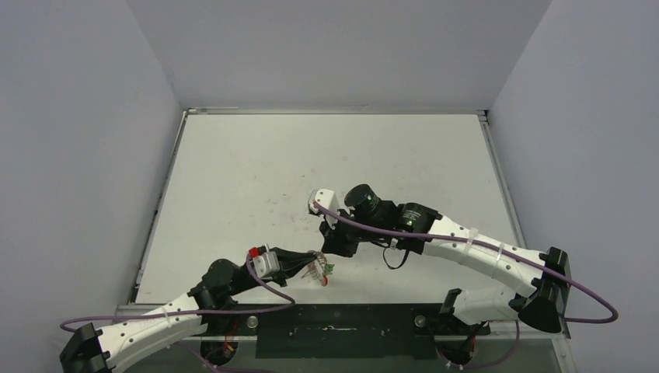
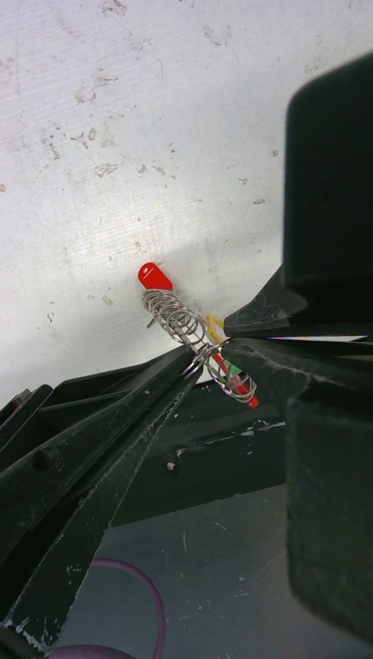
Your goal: Put the keys on the keyring
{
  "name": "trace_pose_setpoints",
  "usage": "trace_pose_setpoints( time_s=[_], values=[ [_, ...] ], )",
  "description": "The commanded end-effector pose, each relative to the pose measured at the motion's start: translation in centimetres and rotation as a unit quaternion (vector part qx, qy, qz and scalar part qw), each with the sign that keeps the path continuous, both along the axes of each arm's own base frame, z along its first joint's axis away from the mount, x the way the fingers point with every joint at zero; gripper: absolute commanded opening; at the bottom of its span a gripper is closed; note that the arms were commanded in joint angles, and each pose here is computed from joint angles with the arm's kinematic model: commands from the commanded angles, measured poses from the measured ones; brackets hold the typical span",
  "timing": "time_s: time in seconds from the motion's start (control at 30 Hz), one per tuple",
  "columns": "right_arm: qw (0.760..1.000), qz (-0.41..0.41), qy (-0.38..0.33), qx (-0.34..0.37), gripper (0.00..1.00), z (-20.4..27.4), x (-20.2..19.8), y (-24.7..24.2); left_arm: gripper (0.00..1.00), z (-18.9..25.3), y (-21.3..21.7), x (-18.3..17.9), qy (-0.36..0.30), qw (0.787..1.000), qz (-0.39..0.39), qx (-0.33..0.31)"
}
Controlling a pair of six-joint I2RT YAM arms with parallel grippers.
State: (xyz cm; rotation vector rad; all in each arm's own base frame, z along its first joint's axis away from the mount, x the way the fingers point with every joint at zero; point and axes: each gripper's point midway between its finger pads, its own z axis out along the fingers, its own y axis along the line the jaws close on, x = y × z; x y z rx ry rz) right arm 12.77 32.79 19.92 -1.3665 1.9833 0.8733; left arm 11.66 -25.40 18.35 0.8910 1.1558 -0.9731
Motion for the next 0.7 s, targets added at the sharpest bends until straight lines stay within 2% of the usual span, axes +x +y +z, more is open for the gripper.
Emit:
trace_pose_setpoints(
  time_s=[0.0, 0.67],
  values=[
    [1.0, -0.009, -0.022, 0.012, 0.0, 0.9, 0.9, -0.7, 0.0, 2.8, 0.1, -0.2, -0.025, 0.999, -0.002, -0.037],
    [0.999, 0.047, 0.023, 0.002, 0.0, -2.7, -0.3, 0.7, 0.0, 2.8, -0.1, -0.1, -0.024, 0.999, -0.004, -0.034]
  ],
)
